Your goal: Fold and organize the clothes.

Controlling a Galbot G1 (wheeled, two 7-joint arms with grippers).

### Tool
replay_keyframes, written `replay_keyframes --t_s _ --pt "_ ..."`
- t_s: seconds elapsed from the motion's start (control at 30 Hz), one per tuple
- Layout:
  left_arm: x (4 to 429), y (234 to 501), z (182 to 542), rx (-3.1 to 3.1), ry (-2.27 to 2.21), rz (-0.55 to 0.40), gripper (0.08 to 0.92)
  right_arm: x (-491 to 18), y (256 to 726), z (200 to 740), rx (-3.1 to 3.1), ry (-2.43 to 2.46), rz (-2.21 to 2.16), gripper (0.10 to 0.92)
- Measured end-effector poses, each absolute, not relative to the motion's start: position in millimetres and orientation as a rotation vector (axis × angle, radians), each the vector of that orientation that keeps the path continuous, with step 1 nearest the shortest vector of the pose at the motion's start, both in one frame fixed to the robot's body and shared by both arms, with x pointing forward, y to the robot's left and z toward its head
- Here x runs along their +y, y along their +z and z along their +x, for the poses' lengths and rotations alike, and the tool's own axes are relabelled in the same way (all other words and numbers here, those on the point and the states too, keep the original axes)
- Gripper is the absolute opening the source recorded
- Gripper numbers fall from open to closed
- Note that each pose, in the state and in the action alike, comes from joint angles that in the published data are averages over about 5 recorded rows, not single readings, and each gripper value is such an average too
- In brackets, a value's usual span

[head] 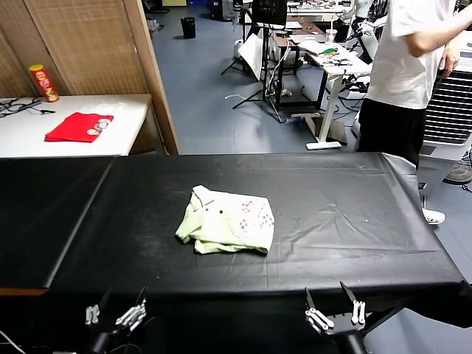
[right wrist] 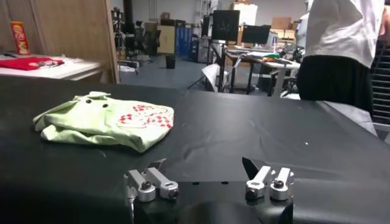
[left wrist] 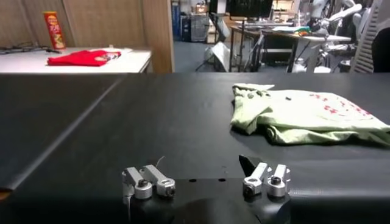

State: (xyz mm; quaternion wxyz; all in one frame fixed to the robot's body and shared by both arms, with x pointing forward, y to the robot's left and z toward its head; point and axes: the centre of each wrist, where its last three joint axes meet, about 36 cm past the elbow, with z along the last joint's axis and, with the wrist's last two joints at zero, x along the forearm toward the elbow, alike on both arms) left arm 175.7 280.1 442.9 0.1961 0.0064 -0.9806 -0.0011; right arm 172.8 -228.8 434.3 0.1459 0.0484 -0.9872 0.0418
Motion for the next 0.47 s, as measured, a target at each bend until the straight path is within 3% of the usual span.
replay_keyframes --t_s 0.47 --pt "281.1 444.7 181.8 -2.756 -0.002 0.007 0.798 -228.6 434.4 172.5 -2.843 0.118 0.142 0.798"
